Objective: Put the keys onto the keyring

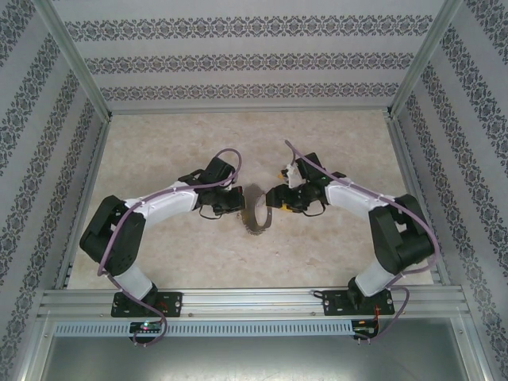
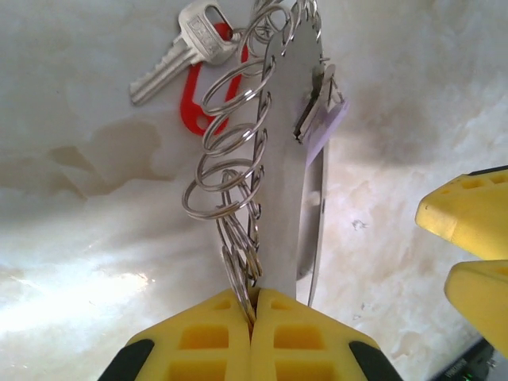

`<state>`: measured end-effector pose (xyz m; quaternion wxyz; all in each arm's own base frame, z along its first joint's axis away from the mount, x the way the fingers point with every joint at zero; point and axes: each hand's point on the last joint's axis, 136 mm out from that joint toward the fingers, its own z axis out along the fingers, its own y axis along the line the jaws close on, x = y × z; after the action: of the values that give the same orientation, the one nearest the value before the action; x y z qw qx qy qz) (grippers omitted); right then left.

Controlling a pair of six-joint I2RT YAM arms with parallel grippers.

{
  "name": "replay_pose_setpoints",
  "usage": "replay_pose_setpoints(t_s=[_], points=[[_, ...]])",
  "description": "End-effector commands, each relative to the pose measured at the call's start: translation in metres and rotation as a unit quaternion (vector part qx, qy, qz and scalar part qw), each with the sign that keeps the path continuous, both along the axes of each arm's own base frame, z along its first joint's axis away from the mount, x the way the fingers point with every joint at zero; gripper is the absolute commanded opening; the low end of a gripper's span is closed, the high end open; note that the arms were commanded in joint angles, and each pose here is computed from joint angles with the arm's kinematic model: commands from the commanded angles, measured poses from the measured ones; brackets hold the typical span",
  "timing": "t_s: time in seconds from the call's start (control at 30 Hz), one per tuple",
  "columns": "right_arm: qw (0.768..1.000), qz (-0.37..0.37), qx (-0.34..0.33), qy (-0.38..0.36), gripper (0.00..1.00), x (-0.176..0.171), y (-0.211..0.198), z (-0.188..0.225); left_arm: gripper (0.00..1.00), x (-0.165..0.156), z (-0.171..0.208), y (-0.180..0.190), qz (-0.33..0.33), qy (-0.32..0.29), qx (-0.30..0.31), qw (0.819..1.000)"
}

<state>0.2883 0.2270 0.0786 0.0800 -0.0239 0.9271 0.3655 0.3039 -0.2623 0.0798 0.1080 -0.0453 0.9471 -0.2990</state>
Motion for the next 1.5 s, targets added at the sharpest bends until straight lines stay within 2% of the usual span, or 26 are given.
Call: replay_pose_setpoints(t_s=[0.0, 0.33, 0.57, 1.0, 1.07, 1.17, 1.2, 1.23, 1.3, 1.33, 1.4, 1.47], points=[[1.000, -0.001, 0.014, 0.024, 0.65, -0.015, -0.006, -0.007, 0.00, 0.000, 0.023, -0.016, 0.001, -0.009, -0.070, 0.998], [0.996, -0.023, 0.074, 0.050, 0.70, -0.012, 0.007, 0.003, 0.00, 0.004, 0.060, -0.026, 0.012, -0.023, -0.187, 0.982], [0.992, -0.033, 0.110, 0.055, 0.68, -0.007, 0.012, 0.014, 0.00, 0.005, 0.068, -0.029, 0.010, -0.025, -0.214, 0.977], [0.986, -0.017, 0.159, 0.039, 0.41, -0.007, 0.010, 0.055, 0.00, 0.003, 0.049, -0.027, 0.010, -0.006, -0.204, 0.979], [0.986, -0.016, 0.162, 0.034, 0.27, -0.006, 0.009, 0.058, 0.00, 0.002, 0.046, -0.026, 0.010, -0.002, -0.203, 0.979], [0.986, -0.012, 0.165, 0.029, 0.10, -0.006, 0.009, 0.062, 0.00, 0.001, 0.041, -0.026, 0.010, 0.004, -0.197, 0.980], [0.986, -0.010, 0.166, 0.028, 0.06, -0.006, 0.009, 0.063, 0.08, 0.001, 0.038, -0.025, 0.011, 0.006, -0.193, 0.981], [0.986, -0.009, 0.164, 0.027, 0.04, -0.007, 0.009, 0.064, 0.20, 0.001, 0.036, -0.023, 0.011, 0.008, -0.187, 0.982], [0.987, -0.006, 0.157, 0.025, 0.02, -0.008, 0.007, 0.065, 0.56, 0.000, 0.033, -0.019, 0.008, 0.013, -0.177, 0.984], [0.988, -0.003, 0.151, 0.023, 0.01, -0.008, 0.007, 0.065, 0.69, 0.001, 0.034, -0.015, 0.006, 0.013, -0.172, 0.985], [0.990, 0.005, 0.141, 0.019, 0.01, -0.010, 0.006, 0.068, 0.80, 0.003, 0.039, -0.007, 0.005, 0.009, -0.164, 0.986], [0.992, 0.018, 0.121, 0.016, 0.01, -0.012, 0.004, 0.071, 0.85, 0.004, 0.050, 0.004, 0.002, 0.000, -0.159, 0.987]])
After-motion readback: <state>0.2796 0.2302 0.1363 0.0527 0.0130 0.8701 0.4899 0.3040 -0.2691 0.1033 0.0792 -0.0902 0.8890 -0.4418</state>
